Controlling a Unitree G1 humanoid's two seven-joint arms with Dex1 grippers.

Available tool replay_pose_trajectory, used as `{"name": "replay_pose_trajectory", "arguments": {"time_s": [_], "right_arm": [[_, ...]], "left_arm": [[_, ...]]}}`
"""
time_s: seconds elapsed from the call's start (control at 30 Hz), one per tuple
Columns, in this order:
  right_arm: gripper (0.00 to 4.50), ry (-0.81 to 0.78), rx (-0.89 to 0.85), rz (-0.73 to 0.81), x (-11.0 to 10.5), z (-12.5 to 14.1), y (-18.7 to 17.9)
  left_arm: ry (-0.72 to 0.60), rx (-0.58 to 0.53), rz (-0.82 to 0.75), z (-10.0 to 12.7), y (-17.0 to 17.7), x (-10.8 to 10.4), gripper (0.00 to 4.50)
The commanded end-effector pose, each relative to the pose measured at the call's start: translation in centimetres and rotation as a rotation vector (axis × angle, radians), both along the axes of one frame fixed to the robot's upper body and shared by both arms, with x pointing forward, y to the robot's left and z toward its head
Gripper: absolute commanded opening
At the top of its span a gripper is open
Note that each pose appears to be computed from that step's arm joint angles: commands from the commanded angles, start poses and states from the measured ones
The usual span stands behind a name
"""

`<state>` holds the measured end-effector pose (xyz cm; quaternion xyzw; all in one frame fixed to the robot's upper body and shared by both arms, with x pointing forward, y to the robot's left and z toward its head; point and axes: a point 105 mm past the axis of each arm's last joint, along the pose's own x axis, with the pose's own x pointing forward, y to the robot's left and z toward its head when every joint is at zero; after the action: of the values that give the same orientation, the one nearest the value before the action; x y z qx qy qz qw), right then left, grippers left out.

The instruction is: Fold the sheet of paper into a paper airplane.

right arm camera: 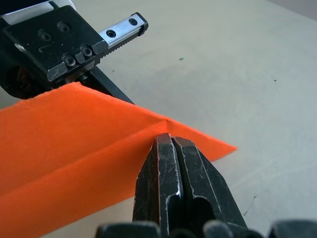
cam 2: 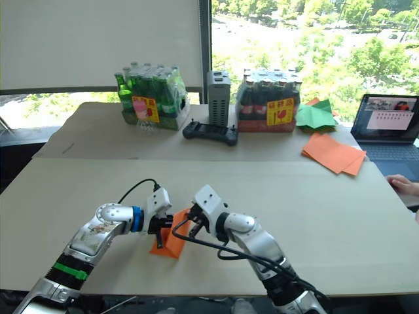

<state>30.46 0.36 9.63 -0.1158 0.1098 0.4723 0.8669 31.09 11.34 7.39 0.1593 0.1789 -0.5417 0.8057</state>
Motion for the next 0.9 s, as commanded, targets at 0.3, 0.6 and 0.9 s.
{"name": "replay_pose_trajectory", "arguments": {"time_s": [0.3,0.6,0.9], "right_arm": [[0.00,-0.022,-0.003,0.080,-1.0,-0.3,2.0],[0.00,-0.014,-0.015,0.094,-0.9,-0.9,2.3],[0.00,-0.008,-0.071,0.143,-1.6,-1.4,2.5]], "left_arm": [[0.011,0.028,0.140,1.3,4.4,-0.4,0.01],[-0.072,0.029,0.263,3.8,7.2,0.4,0.01],[0.037,-0.113,0.150,3.0,4.8,-2.9,0.01]]}}
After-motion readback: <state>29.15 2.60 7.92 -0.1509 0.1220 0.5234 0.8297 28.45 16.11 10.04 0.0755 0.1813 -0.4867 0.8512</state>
